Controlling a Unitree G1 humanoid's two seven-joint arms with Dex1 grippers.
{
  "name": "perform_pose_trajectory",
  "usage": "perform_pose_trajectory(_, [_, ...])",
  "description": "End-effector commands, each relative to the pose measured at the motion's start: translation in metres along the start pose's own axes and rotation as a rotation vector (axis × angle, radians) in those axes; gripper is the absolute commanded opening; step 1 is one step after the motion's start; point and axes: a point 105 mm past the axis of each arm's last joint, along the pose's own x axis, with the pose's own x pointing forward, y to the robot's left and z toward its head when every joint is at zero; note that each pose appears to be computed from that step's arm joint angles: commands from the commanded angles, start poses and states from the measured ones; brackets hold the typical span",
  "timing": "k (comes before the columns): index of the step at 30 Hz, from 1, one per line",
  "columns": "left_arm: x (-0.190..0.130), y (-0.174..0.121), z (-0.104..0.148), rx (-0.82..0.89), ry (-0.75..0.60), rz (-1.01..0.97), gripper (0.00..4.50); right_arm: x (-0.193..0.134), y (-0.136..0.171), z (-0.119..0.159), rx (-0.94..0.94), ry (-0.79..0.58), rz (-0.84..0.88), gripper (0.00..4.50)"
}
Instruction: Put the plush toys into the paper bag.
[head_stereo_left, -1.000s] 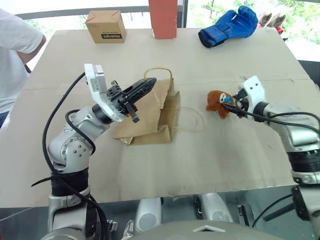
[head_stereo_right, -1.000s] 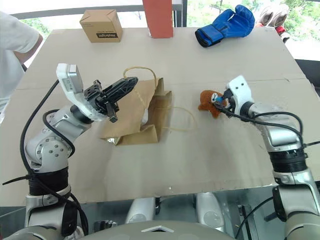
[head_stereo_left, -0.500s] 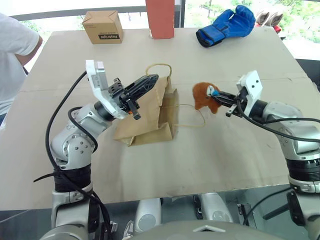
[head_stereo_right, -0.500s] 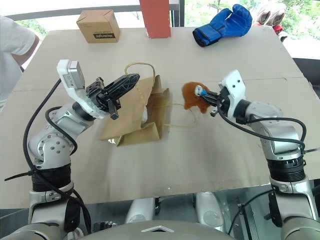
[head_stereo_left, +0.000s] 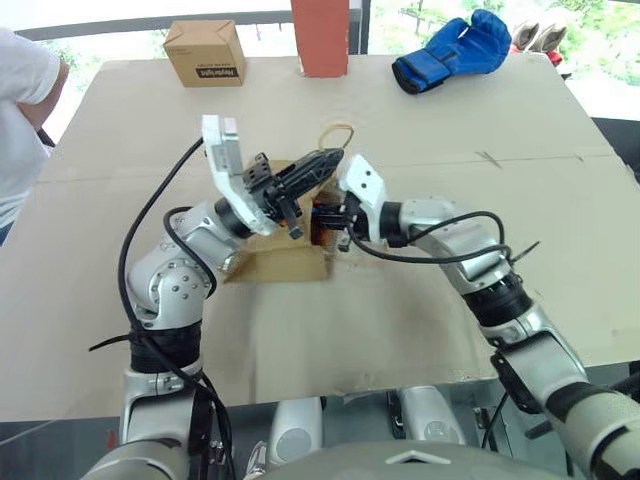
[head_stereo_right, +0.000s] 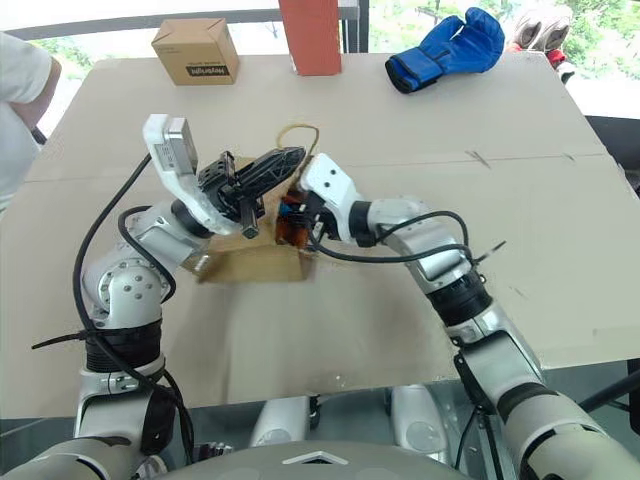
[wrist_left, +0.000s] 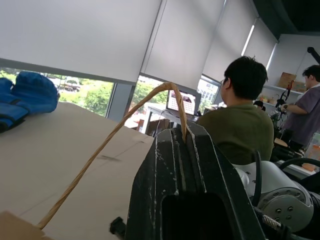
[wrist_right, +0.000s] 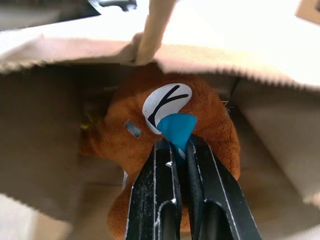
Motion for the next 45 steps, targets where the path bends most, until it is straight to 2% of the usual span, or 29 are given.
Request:
perform_pose_trajectory(1, [-0.003,-0.009,0.005,0.091,0.001,0.007,0.00,0.007,0.011,0.003,0.036,-0.081,0.096,0.67])
perform_pose_trajectory(2, [-0.004,-0.009,0.005,0.102,0.006,0.020,0.00,0.006,0.011,0.001,0.038,-0.087,0.102,0.85])
perform_pose_trajectory(8, [-0.023,-0.009,0.007,0.147,-0.018,0.078,0.00,-0.018,0.007,-0.004,0.050,-0.116,0.008,3.77])
perform_pose_trajectory(10, [-0.029,-0.008,0.009,0.141,-0.029,0.083,0.00,-0.031,0.010,-0.007,0.047,-0.104,-0.015,4.42])
perform_pose_trajectory(17, [-0.039,-0.007,0.023,0.097,-0.102,0.059,0.00,-0.090,0.014,0.005,0.159,-0.112,-0.152,4.42])
perform_pose_trajectory(21, [-0.042,-0.008,0.034,0.042,-0.164,0.039,0.00,-0.118,0.012,-0.021,0.296,-0.007,-0.310,4.42])
perform_pose_trajectory(24, [-0.045,-0.009,0.043,0.005,-0.197,0.030,0.00,-0.123,0.013,-0.048,0.475,0.055,-0.382,4.42])
perform_pose_trajectory(27, [-0.047,-0.011,0.047,-0.028,-0.202,0.019,0.00,-0.120,0.014,-0.060,0.616,0.039,-0.396,4.42])
perform_pose_trajectory(30, [-0.048,-0.014,0.047,-0.045,-0.195,0.004,0.00,-0.112,0.012,-0.063,0.718,0.003,-0.378,4.42])
perform_pose_trajectory(34, [-0.048,-0.021,0.041,-0.048,-0.169,-0.013,0.00,-0.098,-0.002,-0.050,0.802,-0.109,-0.340,4.42])
perform_pose_trajectory(37, [-0.048,-0.025,0.038,-0.045,-0.162,-0.015,0.00,-0.093,-0.012,-0.042,0.846,-0.186,-0.319,3.63])
perform_pose_trajectory(40, [-0.048,-0.028,0.037,-0.043,-0.161,-0.015,0.00,-0.092,-0.015,-0.034,0.842,-0.242,-0.296,2.20])
perform_pose_trajectory(41, [-0.049,-0.027,0.038,-0.039,-0.163,-0.009,0.00,-0.092,-0.017,-0.026,0.831,-0.278,-0.283,1.57])
perform_pose_trajectory(42, [-0.049,-0.026,0.039,-0.035,-0.166,-0.002,0.00,-0.093,-0.017,-0.021,0.819,-0.298,-0.270,1.27])
perform_pose_trajectory(44, [-0.050,-0.021,0.042,-0.023,-0.180,0.022,0.00,-0.096,-0.015,-0.004,0.776,-0.345,-0.231,0.29])
perform_pose_trajectory(45, [-0.050,-0.018,0.045,-0.018,-0.187,0.031,0.00,-0.097,-0.014,0.008,0.750,-0.380,-0.207,0.07])
